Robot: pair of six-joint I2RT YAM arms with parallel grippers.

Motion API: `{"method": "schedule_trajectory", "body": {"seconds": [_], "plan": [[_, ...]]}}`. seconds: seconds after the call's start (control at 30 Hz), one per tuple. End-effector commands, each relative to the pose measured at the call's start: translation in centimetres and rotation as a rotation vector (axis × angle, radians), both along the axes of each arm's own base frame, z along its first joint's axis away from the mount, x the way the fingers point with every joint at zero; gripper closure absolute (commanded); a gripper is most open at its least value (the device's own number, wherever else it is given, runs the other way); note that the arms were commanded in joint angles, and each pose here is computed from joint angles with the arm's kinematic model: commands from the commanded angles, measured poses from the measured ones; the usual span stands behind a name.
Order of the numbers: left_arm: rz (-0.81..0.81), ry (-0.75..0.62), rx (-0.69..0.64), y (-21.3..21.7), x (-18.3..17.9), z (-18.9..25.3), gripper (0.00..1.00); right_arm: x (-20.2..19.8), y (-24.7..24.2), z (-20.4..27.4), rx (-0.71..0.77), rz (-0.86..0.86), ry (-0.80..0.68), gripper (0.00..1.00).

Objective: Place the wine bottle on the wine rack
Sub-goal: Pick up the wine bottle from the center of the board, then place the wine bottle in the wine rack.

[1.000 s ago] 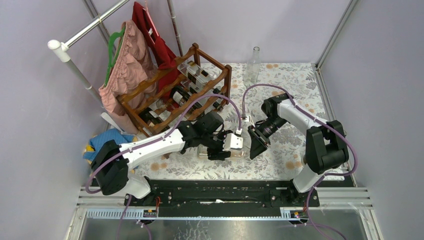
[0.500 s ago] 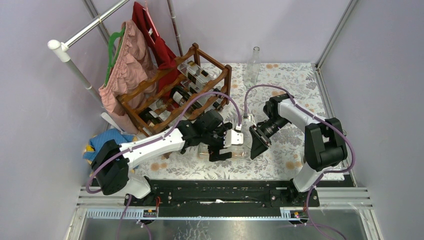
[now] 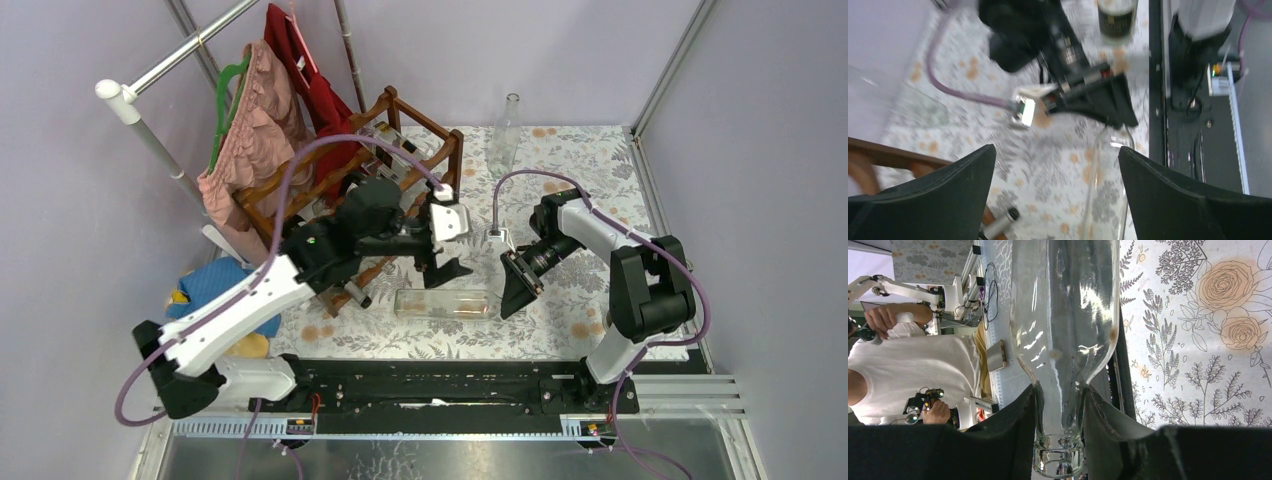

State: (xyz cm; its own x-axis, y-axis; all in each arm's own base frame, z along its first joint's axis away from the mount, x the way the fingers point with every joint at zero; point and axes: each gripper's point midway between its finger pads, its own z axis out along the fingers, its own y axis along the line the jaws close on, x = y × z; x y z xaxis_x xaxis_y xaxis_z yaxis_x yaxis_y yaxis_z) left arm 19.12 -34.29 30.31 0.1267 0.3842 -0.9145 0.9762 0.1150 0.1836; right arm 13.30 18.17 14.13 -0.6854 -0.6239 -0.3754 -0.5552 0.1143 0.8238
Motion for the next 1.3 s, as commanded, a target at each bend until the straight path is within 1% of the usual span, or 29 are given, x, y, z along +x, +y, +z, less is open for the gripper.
{"method": "schedule_trajectory", "body": {"seconds": [0.0,0.13,0.23,0.43,0.57,0.63,0.8,1.27], "plan": [[0.061,-0.046,-0.166,0.6,0.1,7.2,0.01,0.3,1.2,2.5,0.105,-0.061,-0.032,1.00],[0.166,-0.073,-0.258,1.8,1.2,11.8,0.01,1.9,1.9,3.0,0.110,-0.106,-0.080,1.00],[0.190,-0.083,-0.308,2.3,1.8,14.1,0.01,2.7,2.5,3.8,0.131,-0.137,-0.080,1.00],[0.214,-0.093,-0.323,2.7,3.0,14.8,0.01,3.4,3.0,4.5,0.154,-0.150,-0.016,1.00],[0.247,-0.116,-0.341,3.2,4.0,16.0,0.01,4.5,3.2,5.3,0.160,-0.188,-0.037,1.00],[0.272,-0.131,-0.348,3.4,4.7,16.4,0.01,5.4,3.2,5.7,0.158,-0.216,-0.077,1.00],[0.311,-0.133,-0.335,3.6,6.0,14.8,0.01,7.7,3.7,7.0,0.179,-0.296,-0.174,1.00],[0.336,-0.148,-0.317,4.5,6.6,12.9,0.01,11.9,4.4,9.3,0.223,-0.421,-0.233,1.00]]}}
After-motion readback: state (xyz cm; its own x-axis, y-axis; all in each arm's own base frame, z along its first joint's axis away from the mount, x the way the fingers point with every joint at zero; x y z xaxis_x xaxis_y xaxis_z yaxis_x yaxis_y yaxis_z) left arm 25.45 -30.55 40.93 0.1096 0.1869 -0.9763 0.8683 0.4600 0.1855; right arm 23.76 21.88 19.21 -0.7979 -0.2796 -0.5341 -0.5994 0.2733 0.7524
